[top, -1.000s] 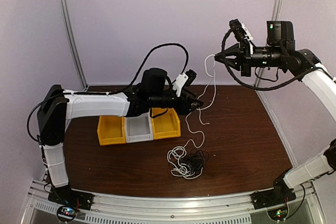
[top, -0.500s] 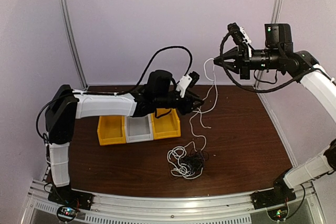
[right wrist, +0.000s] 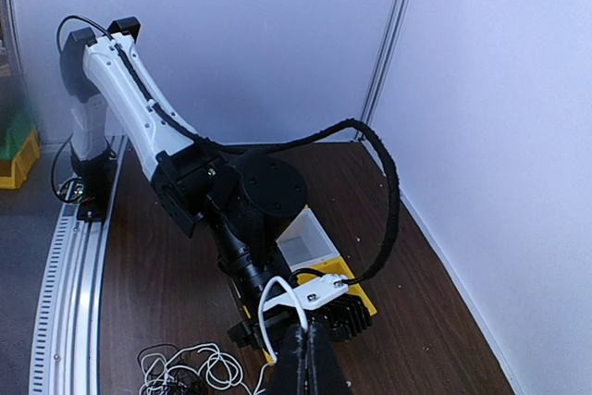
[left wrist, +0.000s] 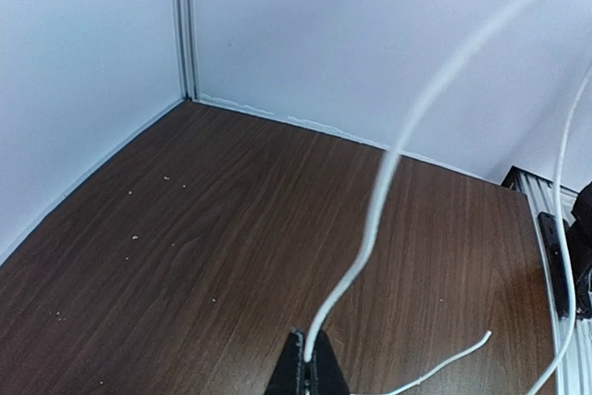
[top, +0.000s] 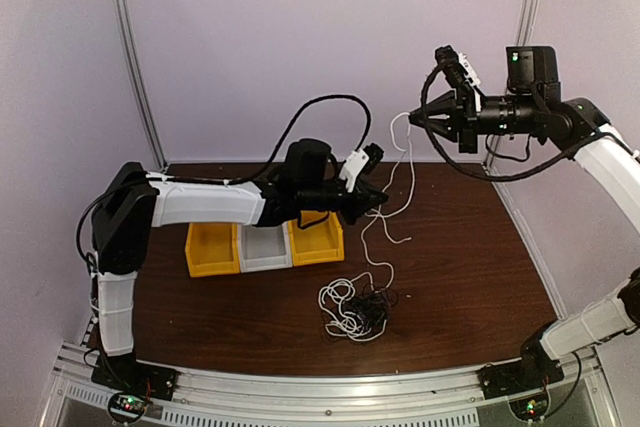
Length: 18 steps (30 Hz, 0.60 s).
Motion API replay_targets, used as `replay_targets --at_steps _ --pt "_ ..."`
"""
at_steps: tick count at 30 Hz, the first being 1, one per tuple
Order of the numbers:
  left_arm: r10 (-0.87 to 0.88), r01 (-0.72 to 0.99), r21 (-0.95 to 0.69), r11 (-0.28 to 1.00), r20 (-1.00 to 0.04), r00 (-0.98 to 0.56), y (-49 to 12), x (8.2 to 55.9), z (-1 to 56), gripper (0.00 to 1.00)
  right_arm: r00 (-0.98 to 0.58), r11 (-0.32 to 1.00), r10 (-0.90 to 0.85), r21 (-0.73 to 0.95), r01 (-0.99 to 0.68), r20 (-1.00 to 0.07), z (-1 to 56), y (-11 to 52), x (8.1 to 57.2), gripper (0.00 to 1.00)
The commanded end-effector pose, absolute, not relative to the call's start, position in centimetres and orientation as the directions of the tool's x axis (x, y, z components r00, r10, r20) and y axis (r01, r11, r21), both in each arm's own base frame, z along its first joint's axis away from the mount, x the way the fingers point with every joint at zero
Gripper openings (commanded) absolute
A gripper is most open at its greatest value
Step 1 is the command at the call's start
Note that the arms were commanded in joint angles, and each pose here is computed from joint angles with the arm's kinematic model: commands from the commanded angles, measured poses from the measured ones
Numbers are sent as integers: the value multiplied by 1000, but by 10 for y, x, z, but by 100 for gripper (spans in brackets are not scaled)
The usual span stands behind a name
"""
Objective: Untangle the cables
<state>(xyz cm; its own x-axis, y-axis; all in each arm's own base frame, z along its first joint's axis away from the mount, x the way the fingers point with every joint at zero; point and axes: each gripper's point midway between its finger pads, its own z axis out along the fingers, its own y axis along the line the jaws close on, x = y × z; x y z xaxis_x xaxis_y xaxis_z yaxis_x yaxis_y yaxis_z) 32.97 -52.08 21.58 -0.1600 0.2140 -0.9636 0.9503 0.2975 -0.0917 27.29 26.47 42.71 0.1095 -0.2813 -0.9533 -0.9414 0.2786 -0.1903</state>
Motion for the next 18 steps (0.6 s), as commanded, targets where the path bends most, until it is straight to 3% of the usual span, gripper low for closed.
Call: replay_targets --at_steps 1,5,8,18 --pt "166 923 -49 381 -979 -120 -517 352 248 0 103 353 -334 -225 -908 -937 411 245 278 7" --pt "109 885 -16 466 -991 -76 -497 373 306 0 18 455 -341 -182 -872 -940 359 212 296 32" --pt "68 849 19 528 -997 -20 -476 382 359 0 -35 495 -351 -154 -855 -936 323 195 299 43" --pt "109 667 72 742 -994 -13 -387 398 443 0 -111 587 -393 -156 -794 -913 256 175 311 47"
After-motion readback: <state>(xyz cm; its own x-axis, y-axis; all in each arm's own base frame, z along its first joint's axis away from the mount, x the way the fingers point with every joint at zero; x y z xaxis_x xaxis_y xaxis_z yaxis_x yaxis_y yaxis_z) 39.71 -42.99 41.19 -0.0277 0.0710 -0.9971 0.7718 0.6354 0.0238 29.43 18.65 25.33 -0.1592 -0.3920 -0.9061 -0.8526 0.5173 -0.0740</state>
